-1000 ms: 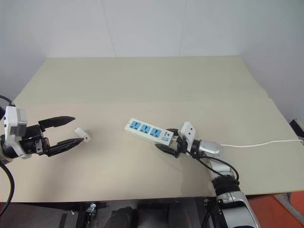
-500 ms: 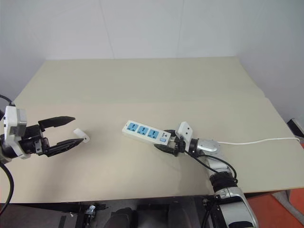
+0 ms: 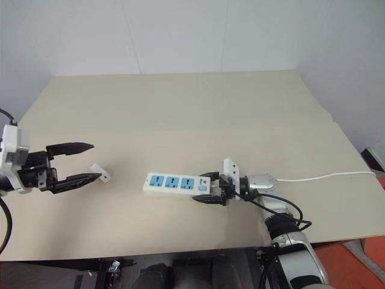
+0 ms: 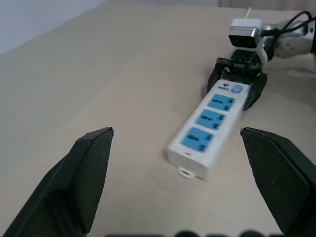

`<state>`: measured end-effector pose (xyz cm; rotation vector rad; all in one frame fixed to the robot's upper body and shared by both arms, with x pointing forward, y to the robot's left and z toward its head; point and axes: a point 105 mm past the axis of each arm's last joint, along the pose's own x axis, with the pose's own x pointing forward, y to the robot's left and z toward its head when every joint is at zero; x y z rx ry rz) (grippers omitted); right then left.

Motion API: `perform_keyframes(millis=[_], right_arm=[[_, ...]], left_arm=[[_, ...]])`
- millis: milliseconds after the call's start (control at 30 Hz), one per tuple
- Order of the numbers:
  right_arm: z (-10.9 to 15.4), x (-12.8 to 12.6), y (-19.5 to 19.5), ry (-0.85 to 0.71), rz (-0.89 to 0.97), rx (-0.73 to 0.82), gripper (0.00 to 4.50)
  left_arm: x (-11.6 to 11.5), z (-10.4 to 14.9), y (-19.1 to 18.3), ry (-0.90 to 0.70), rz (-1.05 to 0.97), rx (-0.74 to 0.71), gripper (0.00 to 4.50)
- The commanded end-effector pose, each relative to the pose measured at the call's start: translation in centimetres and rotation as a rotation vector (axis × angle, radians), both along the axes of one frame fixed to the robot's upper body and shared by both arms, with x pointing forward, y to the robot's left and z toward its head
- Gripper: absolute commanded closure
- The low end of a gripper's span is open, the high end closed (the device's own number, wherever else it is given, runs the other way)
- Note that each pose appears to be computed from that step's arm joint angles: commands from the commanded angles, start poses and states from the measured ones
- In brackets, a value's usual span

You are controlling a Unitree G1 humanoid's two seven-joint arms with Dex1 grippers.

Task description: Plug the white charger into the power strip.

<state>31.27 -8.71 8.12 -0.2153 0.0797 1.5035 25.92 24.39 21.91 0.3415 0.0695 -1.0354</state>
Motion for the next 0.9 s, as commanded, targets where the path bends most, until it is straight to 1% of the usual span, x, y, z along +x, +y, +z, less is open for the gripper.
perform_keyframes(millis=[33, 133, 267, 467, 567, 667, 800, 900], right_arm=[[1.2, -0.8, 0.3, -0.082, 0.113, -0.033, 1.07], [0.9, -0.3, -0.1, -0.12, 0.107, -0.073, 1.07], [0.7, 0.7, -1.1, -0.138, 0.082, -0.106, 1.07], [0.5, 0.9, -1.8, -0.112, 0.069, -0.116, 1.07], [0.3, 0.8, -1.7, -0.109, 0.066, -0.115, 1.07], [0.0, 0.6, -1.5, -0.101, 0.068, -0.109, 1.07], [-0.2, 0.5, -1.1, -0.096, 0.072, -0.111, 1.07], [-0.3, 0.7, -1.0, -0.097, 0.068, -0.115, 1.07]], left_arm=[[0.3, 0.9, 0.2, -0.022, -0.047, 0.056, 0.0], [0.6, 1.1, 0.0, -0.025, -0.078, 0.071, 0.0], [0.8, 0.8, -0.9, -0.018, -0.114, 0.066, 0.0], [0.8, 0.6, -0.8, -0.012, -0.119, 0.071, 0.0], [1.2, 0.9, -0.4, -0.007, -0.122, 0.084, 0.0], [2.0, 1.4, 0.1, 0.018, -0.124, 0.123, 0.0], [3.4, 2.7, 0.5, 0.057, -0.14, 0.183, 0.0], [4.4, 3.1, 1.1, 0.081, -0.147, 0.302, 0.0]])
